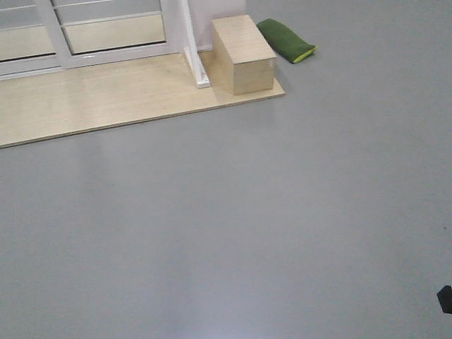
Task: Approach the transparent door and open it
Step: 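Drive up to the glass sliding door and stop before its frame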
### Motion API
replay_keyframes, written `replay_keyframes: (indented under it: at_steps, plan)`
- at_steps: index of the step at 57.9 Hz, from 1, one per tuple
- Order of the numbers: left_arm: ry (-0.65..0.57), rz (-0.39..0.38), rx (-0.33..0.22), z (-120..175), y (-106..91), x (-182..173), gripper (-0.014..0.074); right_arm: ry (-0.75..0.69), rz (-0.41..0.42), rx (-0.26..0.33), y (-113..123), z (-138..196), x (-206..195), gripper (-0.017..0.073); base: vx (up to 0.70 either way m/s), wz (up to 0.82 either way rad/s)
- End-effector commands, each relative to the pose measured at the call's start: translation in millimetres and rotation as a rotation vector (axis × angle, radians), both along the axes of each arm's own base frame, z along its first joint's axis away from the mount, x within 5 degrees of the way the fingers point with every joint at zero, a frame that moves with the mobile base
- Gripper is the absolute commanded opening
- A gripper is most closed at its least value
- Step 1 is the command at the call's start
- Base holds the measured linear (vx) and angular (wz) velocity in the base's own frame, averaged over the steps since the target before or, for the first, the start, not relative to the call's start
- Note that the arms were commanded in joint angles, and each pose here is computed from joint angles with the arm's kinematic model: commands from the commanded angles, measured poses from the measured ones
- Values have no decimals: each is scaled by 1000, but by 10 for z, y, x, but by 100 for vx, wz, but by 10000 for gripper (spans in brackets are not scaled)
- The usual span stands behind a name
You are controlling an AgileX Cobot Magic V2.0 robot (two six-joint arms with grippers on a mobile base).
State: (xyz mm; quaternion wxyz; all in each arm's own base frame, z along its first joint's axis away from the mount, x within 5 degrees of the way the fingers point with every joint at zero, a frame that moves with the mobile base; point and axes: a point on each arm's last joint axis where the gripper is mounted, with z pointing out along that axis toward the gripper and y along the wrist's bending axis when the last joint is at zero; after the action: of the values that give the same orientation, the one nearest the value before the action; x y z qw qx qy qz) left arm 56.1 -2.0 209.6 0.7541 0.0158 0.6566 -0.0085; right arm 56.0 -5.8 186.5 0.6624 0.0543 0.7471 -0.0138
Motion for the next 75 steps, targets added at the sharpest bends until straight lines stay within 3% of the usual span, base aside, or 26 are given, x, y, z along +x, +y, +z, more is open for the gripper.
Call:
replay_keyframes:
  at_steps: [1,39,75]
  plan:
    - [-82,-7,-13,29,-2,-18,-6,-91,3,-16,4,66,-3,-9,54,55]
    - [-82,-7,-13,29,-2,-18,-6,-91,3,-16,4,66,-3,-9,55,46]
    - [-82,-7,-13,29,-2,-18,-6,-91,3,-16,4,66,-3,-9,57,1]
